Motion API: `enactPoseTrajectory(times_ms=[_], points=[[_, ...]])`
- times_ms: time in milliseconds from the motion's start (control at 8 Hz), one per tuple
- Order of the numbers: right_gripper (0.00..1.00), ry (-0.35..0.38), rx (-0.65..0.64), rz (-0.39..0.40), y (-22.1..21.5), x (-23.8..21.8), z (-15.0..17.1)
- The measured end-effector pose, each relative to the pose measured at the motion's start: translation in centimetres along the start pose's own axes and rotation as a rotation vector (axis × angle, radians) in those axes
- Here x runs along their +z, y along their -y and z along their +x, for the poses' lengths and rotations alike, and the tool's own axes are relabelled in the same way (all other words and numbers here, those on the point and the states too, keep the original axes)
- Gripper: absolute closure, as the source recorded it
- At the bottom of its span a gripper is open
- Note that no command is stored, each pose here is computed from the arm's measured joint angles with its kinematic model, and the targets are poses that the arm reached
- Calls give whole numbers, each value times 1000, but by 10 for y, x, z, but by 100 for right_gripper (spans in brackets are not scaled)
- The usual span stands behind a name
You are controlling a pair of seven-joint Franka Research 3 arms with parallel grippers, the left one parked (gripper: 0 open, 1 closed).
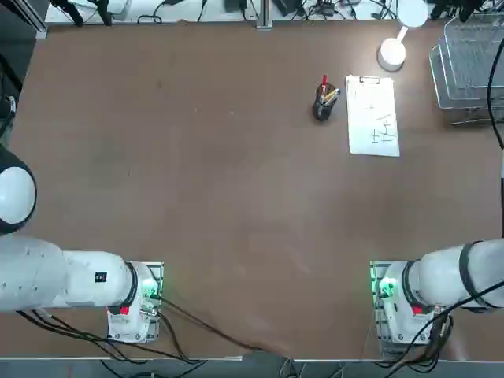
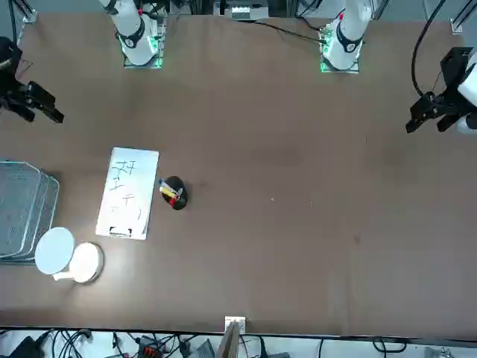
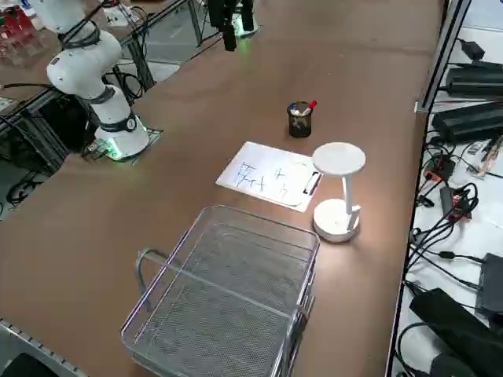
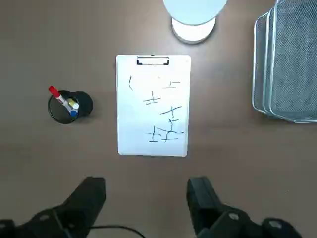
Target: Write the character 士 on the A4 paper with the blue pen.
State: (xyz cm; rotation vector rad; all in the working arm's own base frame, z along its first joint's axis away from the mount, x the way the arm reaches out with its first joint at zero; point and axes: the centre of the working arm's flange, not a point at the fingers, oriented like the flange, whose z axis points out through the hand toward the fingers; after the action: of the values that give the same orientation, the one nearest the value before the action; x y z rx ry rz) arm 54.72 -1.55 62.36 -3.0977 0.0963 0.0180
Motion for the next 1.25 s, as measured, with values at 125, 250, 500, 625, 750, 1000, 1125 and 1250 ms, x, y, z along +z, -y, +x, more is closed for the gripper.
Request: enactPoseTrajectory(times_ms=[125,250,500,625,750,1000,1125,1250], points=[[0,0,0,0,0,0,0],[0,1,1,0,0,0,0],[0,-2,1,-1,0,7,6],[0,0,-2,0,2,15,12],[0,12,-12,2,9,29,19],[0,-9,-68,7,44,67,32],[0,-32,-98,11,67,92,35],[0,-55,-108,16,87,118,35]])
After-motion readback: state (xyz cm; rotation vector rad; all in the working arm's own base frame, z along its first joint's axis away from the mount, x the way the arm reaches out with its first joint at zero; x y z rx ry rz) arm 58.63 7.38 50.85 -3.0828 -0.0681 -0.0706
